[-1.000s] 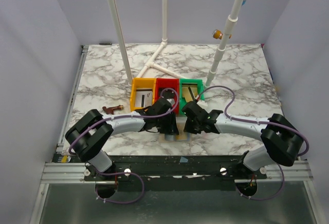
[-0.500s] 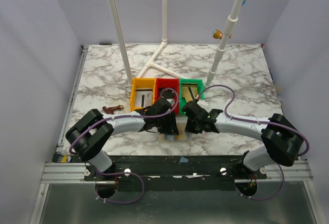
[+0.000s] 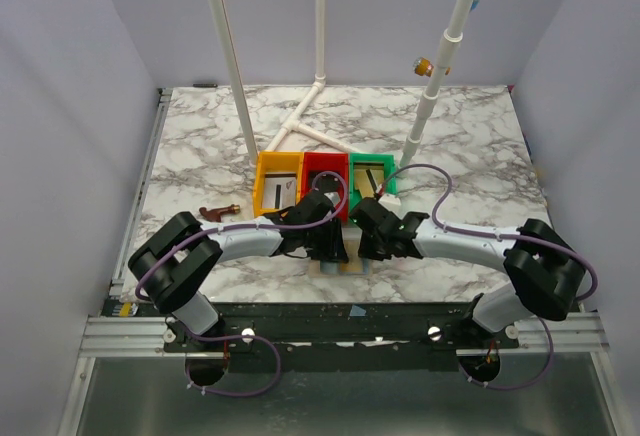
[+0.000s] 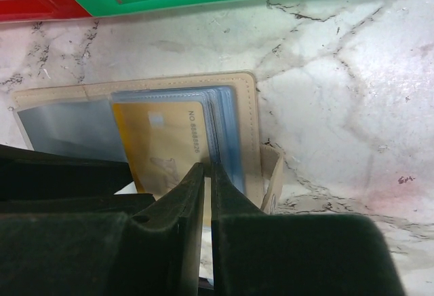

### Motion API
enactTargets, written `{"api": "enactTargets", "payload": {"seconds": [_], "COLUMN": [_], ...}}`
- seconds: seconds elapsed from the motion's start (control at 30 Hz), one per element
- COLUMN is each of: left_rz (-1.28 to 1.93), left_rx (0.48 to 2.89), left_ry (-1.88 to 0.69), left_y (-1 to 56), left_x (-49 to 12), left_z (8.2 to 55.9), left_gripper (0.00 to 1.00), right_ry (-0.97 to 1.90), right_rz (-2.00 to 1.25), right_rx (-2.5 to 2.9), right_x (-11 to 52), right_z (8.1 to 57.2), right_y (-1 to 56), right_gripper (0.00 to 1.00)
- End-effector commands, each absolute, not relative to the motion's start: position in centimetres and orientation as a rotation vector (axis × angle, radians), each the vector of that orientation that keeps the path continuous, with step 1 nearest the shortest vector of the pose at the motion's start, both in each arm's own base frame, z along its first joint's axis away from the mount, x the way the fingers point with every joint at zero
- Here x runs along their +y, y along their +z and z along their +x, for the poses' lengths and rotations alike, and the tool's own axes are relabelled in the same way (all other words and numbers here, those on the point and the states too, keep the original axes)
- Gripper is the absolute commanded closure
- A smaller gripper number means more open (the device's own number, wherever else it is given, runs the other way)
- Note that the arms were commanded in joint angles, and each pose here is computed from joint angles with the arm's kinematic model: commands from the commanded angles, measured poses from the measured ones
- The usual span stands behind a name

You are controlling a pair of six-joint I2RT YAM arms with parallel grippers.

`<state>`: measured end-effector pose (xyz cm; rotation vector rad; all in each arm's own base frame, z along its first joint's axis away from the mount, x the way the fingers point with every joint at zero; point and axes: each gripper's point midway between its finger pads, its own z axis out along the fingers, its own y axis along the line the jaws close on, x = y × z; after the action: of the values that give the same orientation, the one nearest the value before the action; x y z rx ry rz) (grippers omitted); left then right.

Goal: Take the credit cards out of the card holder
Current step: Remove the credit card from the card holder.

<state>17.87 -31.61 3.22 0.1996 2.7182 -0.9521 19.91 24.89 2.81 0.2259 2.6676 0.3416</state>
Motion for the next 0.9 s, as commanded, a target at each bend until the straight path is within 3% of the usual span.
{"api": "enactTargets", "payload": {"seconds": [0.0,0.87], "left_rz": [0.212,0.146], "left_rx": [2.729,2.713], "left_ry": [-0.961,-1.056], "left_y": [2.9,3.8], "left_x": [-31.7,-31.0], "left_z": [17.9,17.8], "left_gripper": [0.64,0.77], "right_ry": [0.283,0.198], "right_rz": [0.198,0.189], "right_rx": [2.677,2.718], "right_x": [24.7,24.2], "right_z": [19.6,18.5], "right_y": [2.0,0.1], "right_gripper": [0.88,0.93]}}
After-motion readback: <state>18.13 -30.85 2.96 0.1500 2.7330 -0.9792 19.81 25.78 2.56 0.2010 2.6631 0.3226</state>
